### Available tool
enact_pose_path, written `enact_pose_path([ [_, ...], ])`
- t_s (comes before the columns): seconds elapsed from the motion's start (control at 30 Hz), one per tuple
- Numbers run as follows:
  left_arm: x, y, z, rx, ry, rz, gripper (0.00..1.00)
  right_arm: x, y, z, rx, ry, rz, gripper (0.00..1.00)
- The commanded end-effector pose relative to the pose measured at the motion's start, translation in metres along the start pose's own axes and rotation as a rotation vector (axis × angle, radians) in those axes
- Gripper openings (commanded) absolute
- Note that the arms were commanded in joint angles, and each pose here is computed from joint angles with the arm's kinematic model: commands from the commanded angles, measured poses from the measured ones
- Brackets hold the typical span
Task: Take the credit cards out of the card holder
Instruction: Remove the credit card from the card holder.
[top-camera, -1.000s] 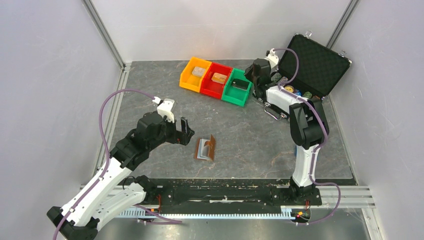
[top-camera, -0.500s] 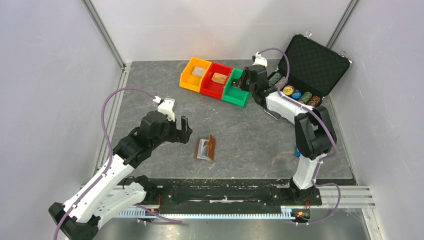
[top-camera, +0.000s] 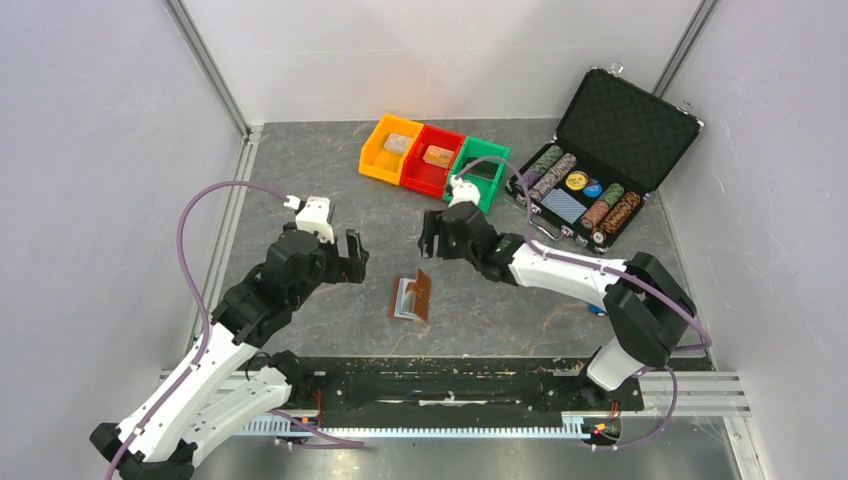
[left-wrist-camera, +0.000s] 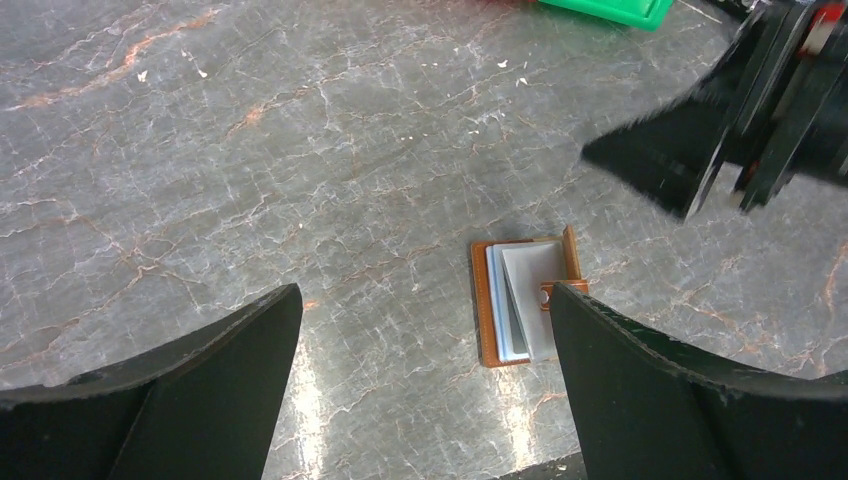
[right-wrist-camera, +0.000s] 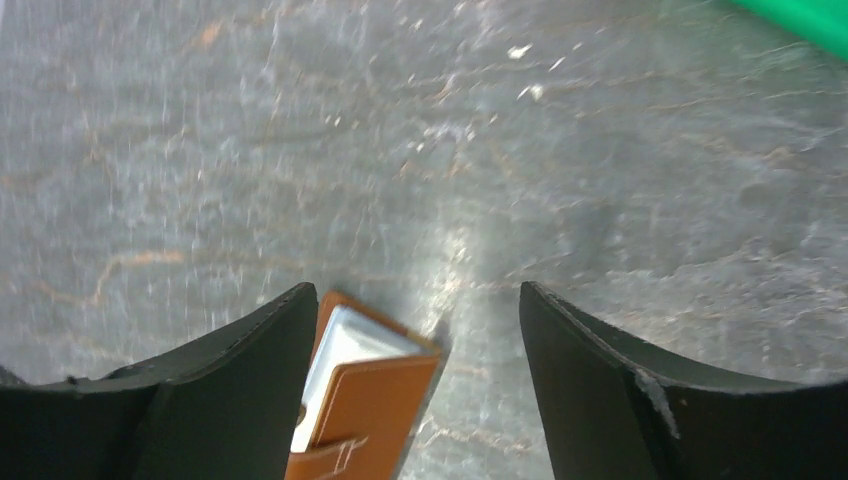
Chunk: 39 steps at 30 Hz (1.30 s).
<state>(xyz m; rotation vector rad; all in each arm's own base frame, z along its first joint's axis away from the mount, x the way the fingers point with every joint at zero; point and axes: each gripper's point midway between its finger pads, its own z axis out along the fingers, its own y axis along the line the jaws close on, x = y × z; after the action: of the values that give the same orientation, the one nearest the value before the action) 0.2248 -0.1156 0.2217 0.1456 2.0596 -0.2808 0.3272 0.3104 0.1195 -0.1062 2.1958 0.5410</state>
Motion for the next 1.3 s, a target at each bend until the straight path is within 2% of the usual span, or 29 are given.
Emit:
enact_pose_path([
  [0.0,-0.013,0.006,-0.003,-0.022,-0.047,0.05,1.0,0.008,0.03,-0.01,-0.015,-0.03,0.029,0.81],
  [0.27,-0.011,0.004,-0.002,-0.013,-0.042,0.055,1.0,0.057,0.056,-0.004,-0.024,0.047,-0.003,0.81],
  [0.47,-0.011,0.005,-0.003,-0.013,-0.044,0.055,1.0,0.078,0.049,-0.002,0.019,0.097,-0.045,0.71],
  [0.53,-0.011,0.005,-0.003,-0.013,-0.044,0.056,1.0,0.079,0.042,-0.006,0.032,0.092,-0.048,0.65],
  [0.67,-0.008,0.001,0.0,0.006,-0.03,0.057,1.0,0.081,0.028,-0.018,0.034,0.066,-0.054,0.44],
  [0.77,-0.005,-0.008,0.002,0.047,-0.006,0.041,1.0,0.084,0.017,-0.026,0.007,0.031,-0.044,0.33],
  [0.93,0.007,-0.034,0.004,0.159,0.065,-0.051,0.99,0.09,-0.004,-0.039,-0.039,0.005,-0.01,0.21],
  [1.1,0.037,-0.061,0.012,0.277,0.177,-0.165,0.96,0.087,-0.019,-0.055,-0.115,-0.049,0.015,0.07],
  [1.27,0.069,-0.085,0.024,0.375,0.292,-0.262,0.92,0.096,-0.041,-0.067,-0.19,-0.078,0.057,0.01],
])
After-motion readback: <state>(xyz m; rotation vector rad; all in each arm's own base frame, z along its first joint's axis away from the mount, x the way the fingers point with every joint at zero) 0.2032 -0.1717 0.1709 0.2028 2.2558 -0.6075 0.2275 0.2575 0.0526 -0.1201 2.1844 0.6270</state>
